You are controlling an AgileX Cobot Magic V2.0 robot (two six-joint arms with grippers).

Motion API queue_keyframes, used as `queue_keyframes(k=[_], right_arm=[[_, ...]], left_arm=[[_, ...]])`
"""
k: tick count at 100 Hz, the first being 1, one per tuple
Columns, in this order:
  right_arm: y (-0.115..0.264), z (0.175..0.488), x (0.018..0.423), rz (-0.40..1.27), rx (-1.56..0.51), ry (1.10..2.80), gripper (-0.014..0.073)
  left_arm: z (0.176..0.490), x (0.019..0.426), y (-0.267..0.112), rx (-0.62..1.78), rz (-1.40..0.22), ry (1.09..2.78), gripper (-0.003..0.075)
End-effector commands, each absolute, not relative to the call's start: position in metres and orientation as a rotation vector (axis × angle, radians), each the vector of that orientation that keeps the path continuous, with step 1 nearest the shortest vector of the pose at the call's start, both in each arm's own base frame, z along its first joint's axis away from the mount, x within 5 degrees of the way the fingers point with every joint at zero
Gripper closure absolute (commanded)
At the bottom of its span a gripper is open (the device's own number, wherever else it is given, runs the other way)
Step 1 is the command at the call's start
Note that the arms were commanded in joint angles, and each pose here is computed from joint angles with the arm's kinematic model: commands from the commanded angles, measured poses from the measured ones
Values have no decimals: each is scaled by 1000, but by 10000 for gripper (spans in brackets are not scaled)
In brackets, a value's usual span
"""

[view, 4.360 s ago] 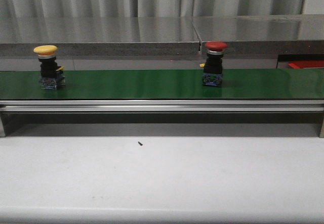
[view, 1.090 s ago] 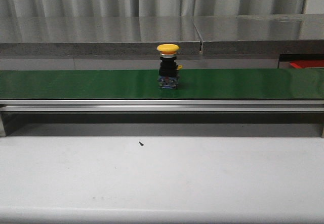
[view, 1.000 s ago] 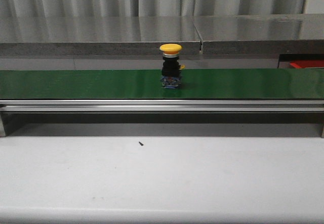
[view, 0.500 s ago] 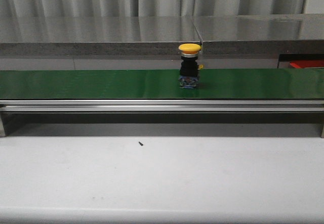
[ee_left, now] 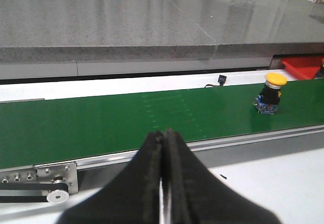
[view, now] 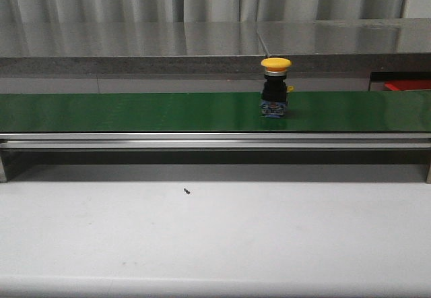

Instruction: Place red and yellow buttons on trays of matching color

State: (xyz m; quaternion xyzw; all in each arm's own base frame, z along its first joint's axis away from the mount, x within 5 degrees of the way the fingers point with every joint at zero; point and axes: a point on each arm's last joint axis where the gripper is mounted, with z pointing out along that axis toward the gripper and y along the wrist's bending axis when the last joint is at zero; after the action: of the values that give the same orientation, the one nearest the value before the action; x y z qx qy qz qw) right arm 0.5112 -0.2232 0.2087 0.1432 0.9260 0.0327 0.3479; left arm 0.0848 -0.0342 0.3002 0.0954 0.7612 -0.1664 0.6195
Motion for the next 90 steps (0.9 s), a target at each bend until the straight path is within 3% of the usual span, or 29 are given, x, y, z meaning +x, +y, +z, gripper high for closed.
queue_keyframes(k=[1, 31, 55, 90], right_arm=[[-223, 271, 506, 29, 338, 2226, 101], [-214, 328, 486, -5, 259, 2170, 101], [-183, 388, 454, 102, 127, 2168, 101], [-146, 433, 408, 171, 13, 2234, 101]], left_arm=[[314, 87, -33, 181, -384, 1676, 739], [314, 87, -33, 181, -384, 1676, 739], [314, 87, -33, 181, -384, 1676, 739], [314, 87, -33, 181, -384, 1676, 739]])
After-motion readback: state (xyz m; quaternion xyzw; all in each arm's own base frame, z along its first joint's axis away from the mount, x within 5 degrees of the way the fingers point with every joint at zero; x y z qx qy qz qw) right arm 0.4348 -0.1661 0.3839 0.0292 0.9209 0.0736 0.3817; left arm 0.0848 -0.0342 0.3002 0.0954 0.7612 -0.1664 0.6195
